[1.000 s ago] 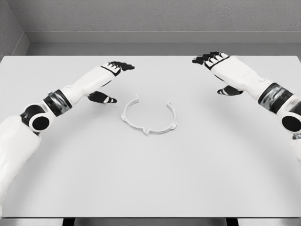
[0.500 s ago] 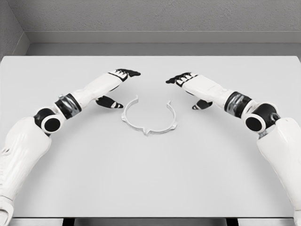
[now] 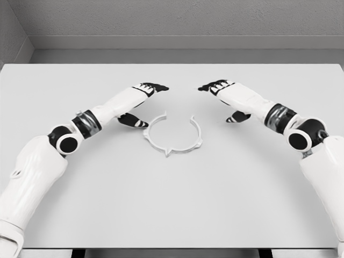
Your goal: Assemble PVC drainage pipe clamps
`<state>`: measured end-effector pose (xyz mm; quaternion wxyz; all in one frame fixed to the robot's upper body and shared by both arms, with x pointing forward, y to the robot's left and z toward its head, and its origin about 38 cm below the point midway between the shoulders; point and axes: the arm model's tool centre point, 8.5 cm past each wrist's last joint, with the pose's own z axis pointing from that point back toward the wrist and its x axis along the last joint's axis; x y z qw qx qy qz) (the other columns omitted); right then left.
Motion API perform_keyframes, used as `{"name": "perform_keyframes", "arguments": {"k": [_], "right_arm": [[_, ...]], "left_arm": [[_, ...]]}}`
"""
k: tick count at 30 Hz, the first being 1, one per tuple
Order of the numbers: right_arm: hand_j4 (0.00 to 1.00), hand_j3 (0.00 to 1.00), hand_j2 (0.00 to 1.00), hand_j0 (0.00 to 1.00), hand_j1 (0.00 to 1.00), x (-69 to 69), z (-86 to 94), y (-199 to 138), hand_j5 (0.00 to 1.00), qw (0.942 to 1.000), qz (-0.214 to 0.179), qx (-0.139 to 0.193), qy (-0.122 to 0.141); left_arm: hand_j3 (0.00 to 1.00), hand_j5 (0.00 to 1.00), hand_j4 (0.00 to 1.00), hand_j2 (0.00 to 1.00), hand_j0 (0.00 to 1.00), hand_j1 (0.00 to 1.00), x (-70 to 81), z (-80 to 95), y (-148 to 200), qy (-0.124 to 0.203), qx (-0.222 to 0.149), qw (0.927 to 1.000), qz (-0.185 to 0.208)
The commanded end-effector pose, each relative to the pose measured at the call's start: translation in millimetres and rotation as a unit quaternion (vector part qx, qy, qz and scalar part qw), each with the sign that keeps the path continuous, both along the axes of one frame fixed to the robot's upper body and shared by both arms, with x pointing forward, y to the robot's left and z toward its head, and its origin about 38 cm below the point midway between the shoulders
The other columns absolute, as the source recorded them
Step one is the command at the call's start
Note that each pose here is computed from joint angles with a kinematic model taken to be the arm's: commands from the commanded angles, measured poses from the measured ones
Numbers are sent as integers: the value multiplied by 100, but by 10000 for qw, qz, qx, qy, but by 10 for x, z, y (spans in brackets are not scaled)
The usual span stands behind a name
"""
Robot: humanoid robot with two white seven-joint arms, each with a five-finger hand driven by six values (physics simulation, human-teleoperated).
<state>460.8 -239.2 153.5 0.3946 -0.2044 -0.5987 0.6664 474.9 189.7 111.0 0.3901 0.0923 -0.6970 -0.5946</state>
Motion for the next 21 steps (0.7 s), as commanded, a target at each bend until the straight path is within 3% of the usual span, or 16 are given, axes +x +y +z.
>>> {"name": "perform_keyframes", "arguments": {"k": [1, 9, 15, 17, 21], "right_arm": [[100, 100, 100, 100, 100, 20, 110, -199, 100, 9998, -184, 29, -119], [100, 100, 100, 100, 100, -70, 130, -676, 100, 9984, -523, 1, -193], [100, 100, 100, 100, 100, -70, 130, -676, 100, 9984, -523, 1, -193], [100, 100, 100, 100, 100, -94, -12, -445, 100, 9998, -121, -124, -41], [100, 100, 100, 100, 100, -64, -62, -329, 100, 9999, -69, -128, 45]], "left_arm": [[100, 100, 100, 100, 100, 100, 1, 7, -21, 6, -59, 10000, -2], [100, 100, 100, 100, 100, 100, 30, 130, 248, -111, -18, 9998, 154], [100, 100, 100, 100, 100, 100, 30, 130, 248, -111, -18, 9998, 154], [100, 100, 100, 100, 100, 100, -50, 117, 411, -120, 187, 9997, 136], [100, 100, 100, 100, 100, 100, -57, 97, 393, -101, 191, 9997, 121]]}}
